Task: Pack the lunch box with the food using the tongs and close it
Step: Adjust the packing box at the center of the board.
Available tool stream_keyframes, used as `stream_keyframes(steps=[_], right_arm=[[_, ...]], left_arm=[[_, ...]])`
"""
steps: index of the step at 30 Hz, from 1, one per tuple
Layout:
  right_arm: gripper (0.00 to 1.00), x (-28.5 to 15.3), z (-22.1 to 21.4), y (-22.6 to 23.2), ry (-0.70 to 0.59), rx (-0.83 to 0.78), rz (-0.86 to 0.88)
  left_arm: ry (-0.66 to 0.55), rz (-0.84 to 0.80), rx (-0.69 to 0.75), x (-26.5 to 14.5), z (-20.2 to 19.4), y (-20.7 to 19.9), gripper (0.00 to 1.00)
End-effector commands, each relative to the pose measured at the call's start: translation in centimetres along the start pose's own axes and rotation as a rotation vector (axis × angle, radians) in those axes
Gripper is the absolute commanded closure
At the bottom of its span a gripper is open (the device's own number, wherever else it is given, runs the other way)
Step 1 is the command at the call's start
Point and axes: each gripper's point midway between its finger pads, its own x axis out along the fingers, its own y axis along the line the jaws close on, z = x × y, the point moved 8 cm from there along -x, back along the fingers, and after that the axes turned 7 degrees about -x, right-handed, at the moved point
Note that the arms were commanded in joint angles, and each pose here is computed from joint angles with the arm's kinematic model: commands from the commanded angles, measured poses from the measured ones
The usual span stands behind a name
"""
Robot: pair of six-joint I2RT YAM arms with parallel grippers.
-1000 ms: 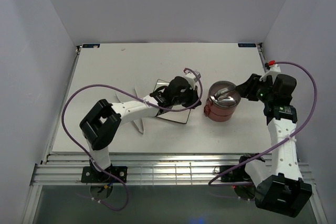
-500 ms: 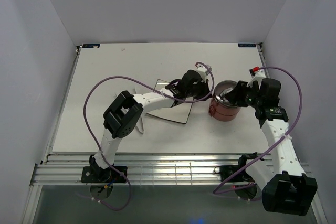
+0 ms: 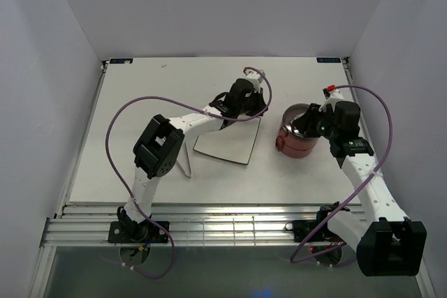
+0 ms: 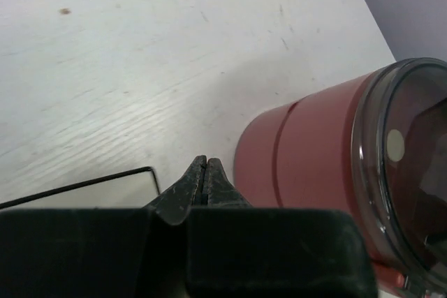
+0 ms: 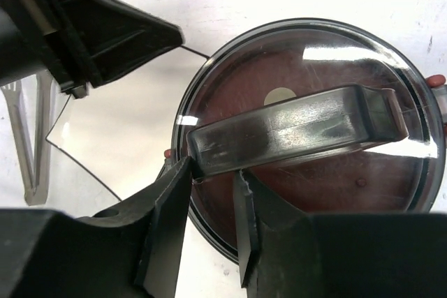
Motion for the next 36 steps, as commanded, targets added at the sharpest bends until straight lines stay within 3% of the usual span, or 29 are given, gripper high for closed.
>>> stream_keyframes(steps=[1,3,10,15,20,23,32,36], right_arm=[[0.66,1.5,0.6,0.4,-0.046,0.031,-0.082],[0.73,2.0,1.0,0.3,-0.082,0.054,-0.126],[0.77,4.4,1.7,3.1,-0.178,0.144,-0.141],[0.68,5.0,2.5,3.9,-0.14,0.118,-0.137],[0.6,1.7,3.3,3.2,-0.103,0.044,-0.205],[0.5,-0.2,4.1,2.9,-0.108,0.001,-0.215],[0.42,-2.2,4.0,-3.1,-0.102,0.022,-0.228],[0.4,-2.7,3.4,-6.8,-0.106,0.087,-0.263]], left_arm=[[-0.17,-0.003,0.031,-5.2,5.0,-2.3,1.0],[-0.17,0.01,0.03,-6.1,4.2,-1.8,1.0],[-0.206,0.035,0.032,-8.5,4.2,-1.6,1.0],[-0.159,-0.08,0.056,-9.1,4.1,-3.1,1.0],[-0.148,-0.178,0.112,-10.0,4.7,-5.1,1.0],[-0.147,-0.219,0.159,-10.4,4.8,-6.1,0.75],[-0.14,-0.306,0.492,-8.8,3.7,-9.0,0.47],[-0.152,-0.319,0.555,-7.4,4.1,-9.4,0.44]])
